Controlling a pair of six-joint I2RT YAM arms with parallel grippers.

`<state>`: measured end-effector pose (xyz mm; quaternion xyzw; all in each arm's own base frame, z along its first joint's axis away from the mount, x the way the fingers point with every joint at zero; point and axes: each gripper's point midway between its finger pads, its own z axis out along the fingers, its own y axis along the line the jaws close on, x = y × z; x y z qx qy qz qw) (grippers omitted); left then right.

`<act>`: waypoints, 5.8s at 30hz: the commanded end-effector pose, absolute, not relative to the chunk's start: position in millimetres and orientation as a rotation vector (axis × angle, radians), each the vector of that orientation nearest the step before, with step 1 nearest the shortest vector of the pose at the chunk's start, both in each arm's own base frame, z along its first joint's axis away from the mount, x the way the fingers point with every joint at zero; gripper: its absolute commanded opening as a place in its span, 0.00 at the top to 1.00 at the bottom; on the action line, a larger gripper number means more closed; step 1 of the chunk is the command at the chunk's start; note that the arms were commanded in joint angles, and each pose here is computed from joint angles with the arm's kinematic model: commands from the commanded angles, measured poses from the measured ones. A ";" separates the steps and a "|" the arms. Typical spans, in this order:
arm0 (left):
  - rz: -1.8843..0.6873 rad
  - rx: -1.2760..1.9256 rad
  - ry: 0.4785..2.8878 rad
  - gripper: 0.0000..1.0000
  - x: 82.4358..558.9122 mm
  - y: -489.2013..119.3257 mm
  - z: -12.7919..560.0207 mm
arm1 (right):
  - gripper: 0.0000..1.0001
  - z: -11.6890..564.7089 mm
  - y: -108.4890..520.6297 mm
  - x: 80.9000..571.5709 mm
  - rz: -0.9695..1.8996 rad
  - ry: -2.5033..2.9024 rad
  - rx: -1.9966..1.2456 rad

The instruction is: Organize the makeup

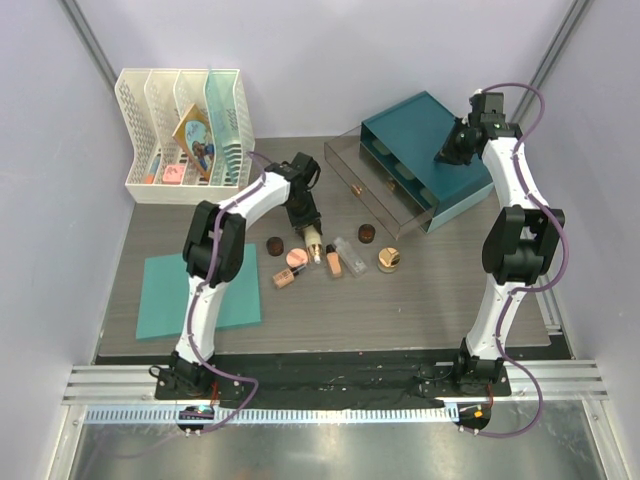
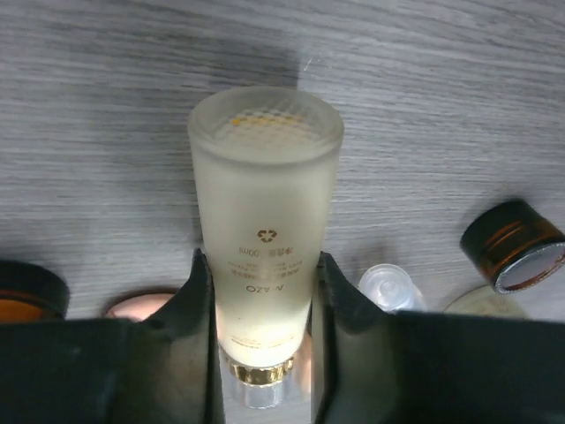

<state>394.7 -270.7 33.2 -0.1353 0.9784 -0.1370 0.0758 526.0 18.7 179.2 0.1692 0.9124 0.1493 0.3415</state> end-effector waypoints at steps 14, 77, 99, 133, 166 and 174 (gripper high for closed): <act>-0.589 -0.286 2.635 1.00 417.6 -280.5 158.7 | 0.90 112.6 30.3 479.0 0.385 2.651 0.469; -1.543 -0.196 2.071 0.40 445.6 -465.0 330.8 | 0.89 106.0 34.0 469.0 0.409 2.673 0.464; -0.345 0.315 2.622 0.14 308.7 -237.9 169.0 | 0.89 102.5 38.6 468.5 0.446 2.680 0.467; -0.004 0.740 2.861 0.49 276.7 -214.3 26.8 | 0.88 96.9 40.8 465.5 0.468 2.697 0.461; -0.912 0.438 2.247 1.00 397.1 -408.6 278.6 | 0.88 95.4 42.9 459.8 0.488 2.707 0.472; -1.241 0.229 2.194 0.96 427.2 -451.1 273.7 | 0.87 93.4 42.7 455.7 0.484 2.716 0.472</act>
